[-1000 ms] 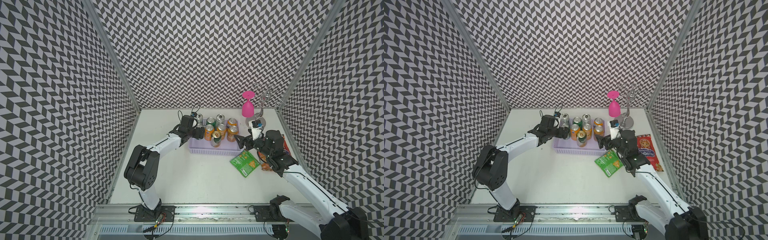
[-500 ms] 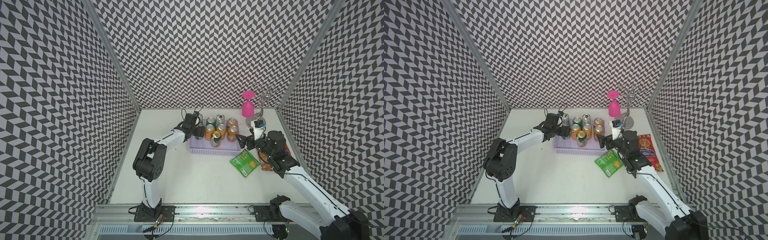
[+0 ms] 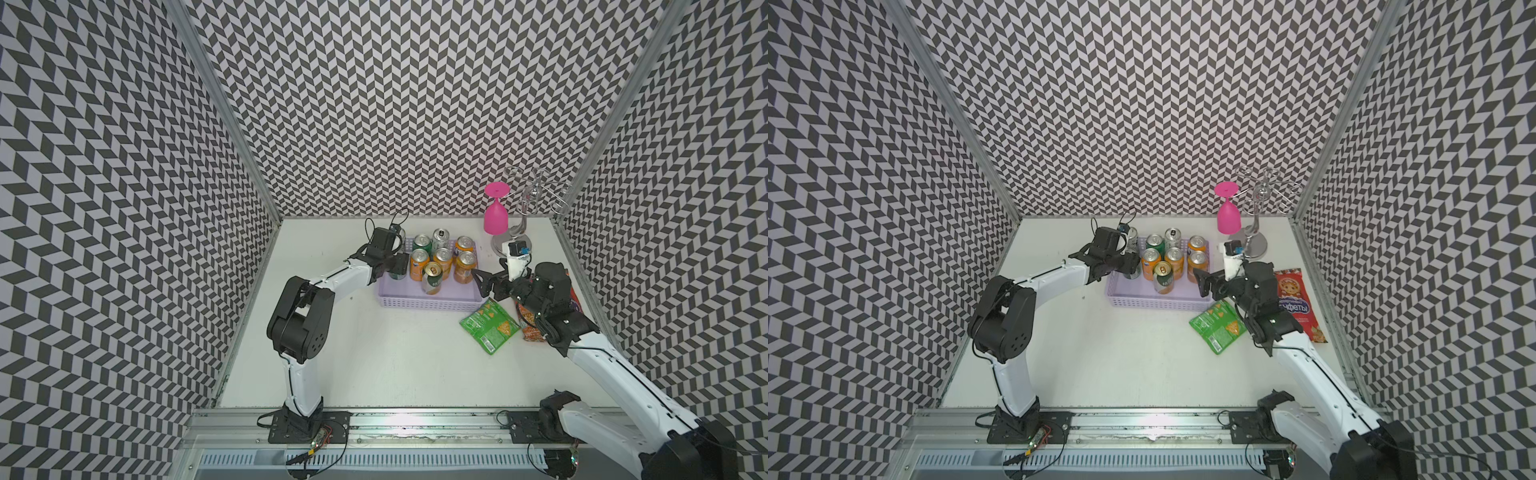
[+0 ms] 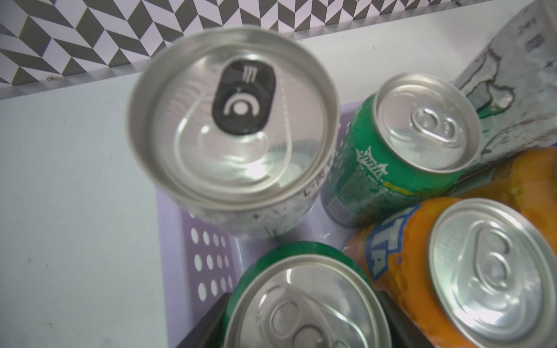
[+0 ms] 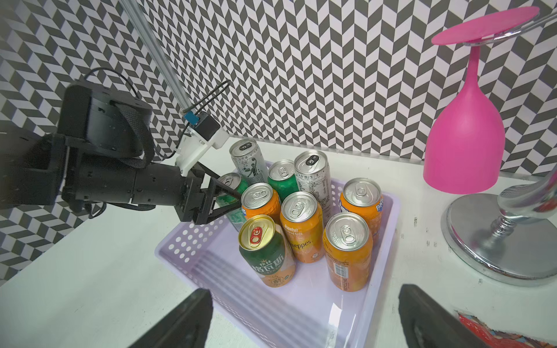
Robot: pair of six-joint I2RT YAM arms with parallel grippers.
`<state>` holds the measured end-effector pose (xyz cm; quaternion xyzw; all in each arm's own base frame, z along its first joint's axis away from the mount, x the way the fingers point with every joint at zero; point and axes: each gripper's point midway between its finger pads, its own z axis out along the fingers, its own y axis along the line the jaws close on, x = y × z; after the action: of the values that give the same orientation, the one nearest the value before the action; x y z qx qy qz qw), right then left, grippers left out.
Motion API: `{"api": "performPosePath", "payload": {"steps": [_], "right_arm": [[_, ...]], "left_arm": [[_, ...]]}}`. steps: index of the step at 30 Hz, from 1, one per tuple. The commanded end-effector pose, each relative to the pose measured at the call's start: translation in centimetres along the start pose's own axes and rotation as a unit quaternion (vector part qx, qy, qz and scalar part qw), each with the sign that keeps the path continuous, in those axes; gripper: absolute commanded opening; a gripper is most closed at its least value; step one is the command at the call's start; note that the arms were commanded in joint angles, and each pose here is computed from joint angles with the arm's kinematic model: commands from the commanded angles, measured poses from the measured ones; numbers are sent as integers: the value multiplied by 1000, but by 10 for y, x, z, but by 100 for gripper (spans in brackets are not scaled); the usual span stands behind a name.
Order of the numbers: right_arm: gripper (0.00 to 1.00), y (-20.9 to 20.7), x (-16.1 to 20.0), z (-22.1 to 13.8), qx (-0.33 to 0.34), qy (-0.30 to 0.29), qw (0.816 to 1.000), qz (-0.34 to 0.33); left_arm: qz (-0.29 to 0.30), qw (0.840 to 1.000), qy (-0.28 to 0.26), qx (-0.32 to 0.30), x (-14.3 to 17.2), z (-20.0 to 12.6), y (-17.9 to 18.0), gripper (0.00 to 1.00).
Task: Take out the drinks from the basket
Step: Pick up the drink from the basket.
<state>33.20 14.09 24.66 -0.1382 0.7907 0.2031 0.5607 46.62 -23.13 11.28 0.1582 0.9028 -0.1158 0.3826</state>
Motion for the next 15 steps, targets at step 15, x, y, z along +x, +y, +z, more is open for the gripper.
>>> {"api": "performPosePath", "payload": {"steps": [15], "right_arm": [[100, 0, -21, -14, 6, -44, 999, 9]], "left_arm": [[-31, 990, -135, 19, -54, -151, -13, 44]]}}
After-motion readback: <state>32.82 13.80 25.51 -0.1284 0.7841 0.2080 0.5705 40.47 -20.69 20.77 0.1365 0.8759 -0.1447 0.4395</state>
